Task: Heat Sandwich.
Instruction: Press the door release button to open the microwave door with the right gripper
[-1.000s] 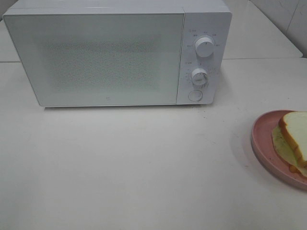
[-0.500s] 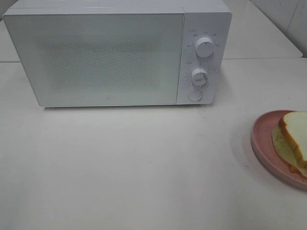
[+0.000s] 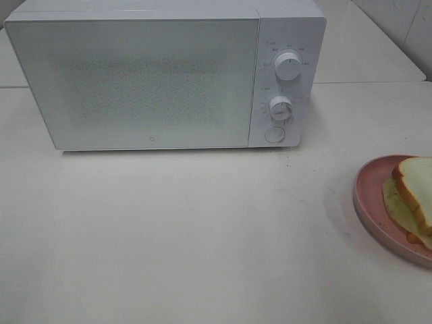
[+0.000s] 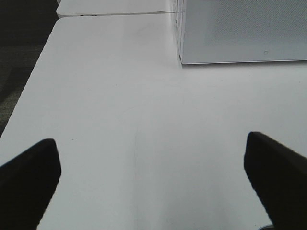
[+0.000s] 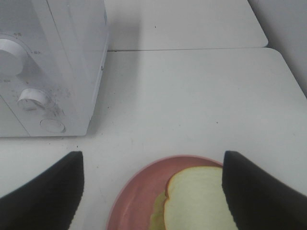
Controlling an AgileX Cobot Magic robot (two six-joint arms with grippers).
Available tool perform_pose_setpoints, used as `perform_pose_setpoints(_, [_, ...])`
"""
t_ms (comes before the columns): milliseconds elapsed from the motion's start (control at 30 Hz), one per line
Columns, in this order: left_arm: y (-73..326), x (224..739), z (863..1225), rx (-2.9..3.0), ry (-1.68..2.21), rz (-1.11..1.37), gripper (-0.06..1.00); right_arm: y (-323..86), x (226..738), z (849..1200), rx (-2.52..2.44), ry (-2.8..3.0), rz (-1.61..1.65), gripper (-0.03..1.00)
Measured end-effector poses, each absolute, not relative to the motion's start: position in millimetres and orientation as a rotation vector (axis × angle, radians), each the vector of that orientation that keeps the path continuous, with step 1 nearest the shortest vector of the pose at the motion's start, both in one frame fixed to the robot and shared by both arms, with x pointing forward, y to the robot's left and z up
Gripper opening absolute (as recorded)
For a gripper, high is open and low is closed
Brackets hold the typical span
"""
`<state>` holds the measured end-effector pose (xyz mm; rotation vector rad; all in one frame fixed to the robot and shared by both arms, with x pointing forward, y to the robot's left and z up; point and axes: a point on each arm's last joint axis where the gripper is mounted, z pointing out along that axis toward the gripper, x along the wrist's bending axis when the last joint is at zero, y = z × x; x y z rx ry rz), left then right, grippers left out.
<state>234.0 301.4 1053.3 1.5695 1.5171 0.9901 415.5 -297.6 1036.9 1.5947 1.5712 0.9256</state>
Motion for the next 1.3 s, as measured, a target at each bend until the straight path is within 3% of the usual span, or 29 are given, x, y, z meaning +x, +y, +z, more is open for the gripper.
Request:
perform_pose_setpoints(533, [301.4,234.0,1053.3,1.57,1.517,0.99,0.99,-293.8,462.5,1021.0,1.451,1.455,1.068,0.77])
perform_pose_setpoints(1300, [301.4,234.0,1053.3,1.57,1.517,0.99,0.99,-228.8,465.1,953.9,1.395,1.33,1.092,0.77])
